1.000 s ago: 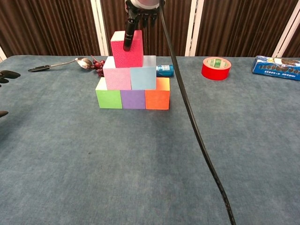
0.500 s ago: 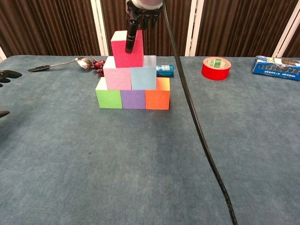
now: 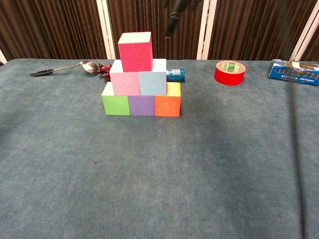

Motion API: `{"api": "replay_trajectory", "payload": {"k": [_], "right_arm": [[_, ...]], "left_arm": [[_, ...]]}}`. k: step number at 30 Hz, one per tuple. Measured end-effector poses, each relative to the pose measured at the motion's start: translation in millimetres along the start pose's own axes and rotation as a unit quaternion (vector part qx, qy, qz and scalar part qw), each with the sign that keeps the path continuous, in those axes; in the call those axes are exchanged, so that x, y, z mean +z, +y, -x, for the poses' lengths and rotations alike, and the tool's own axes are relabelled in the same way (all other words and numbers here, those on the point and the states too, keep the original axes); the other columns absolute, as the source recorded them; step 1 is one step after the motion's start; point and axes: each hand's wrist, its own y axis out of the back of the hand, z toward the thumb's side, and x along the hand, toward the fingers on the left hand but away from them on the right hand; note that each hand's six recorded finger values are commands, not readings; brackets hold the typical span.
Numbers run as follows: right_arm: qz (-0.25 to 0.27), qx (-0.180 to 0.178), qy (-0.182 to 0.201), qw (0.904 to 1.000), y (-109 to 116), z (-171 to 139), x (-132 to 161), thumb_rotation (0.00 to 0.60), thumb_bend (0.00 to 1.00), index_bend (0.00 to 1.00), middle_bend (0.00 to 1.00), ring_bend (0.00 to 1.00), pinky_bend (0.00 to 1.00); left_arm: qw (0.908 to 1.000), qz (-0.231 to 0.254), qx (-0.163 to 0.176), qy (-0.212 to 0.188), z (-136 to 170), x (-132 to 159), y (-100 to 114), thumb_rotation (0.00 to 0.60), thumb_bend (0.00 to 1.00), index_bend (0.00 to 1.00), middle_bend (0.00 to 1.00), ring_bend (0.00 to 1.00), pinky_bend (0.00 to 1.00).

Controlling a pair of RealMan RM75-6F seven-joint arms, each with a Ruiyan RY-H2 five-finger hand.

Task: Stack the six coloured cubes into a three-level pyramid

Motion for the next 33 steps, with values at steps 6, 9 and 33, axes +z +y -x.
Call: {"api": "replay_trajectory", "payload": {"k": [6,9,33], "right_arm": [[0.03,-0.055,-0.009,0.998,13,-28,-87,0.6,0.11,0.01,0.06,0.0,0.0],[0.045,-0.087,-0.016,0.995,13,-45,-133,0.6,0.15,0.03,0.06,0.0,0.0],[0.077,-0.277,0.001,0.9579,-135,-248,-358,0.6,0.18,0.0,0.02,0.0,0.0]], "left_arm": [[0.999,-0.025,0.033,0.02,18,-11,18,0.6,0.34,0.0,0.0,0.01,0.08],[0.9975,-0.041,0.048,0.032,33,-16,25,0.6,0.34,0.0,0.0,0.02,0.08],[0.9926,-0.077,0.07,0.063,133,8,2,0.6,0.34,0.0,0.0,0.04,0.07]]}}
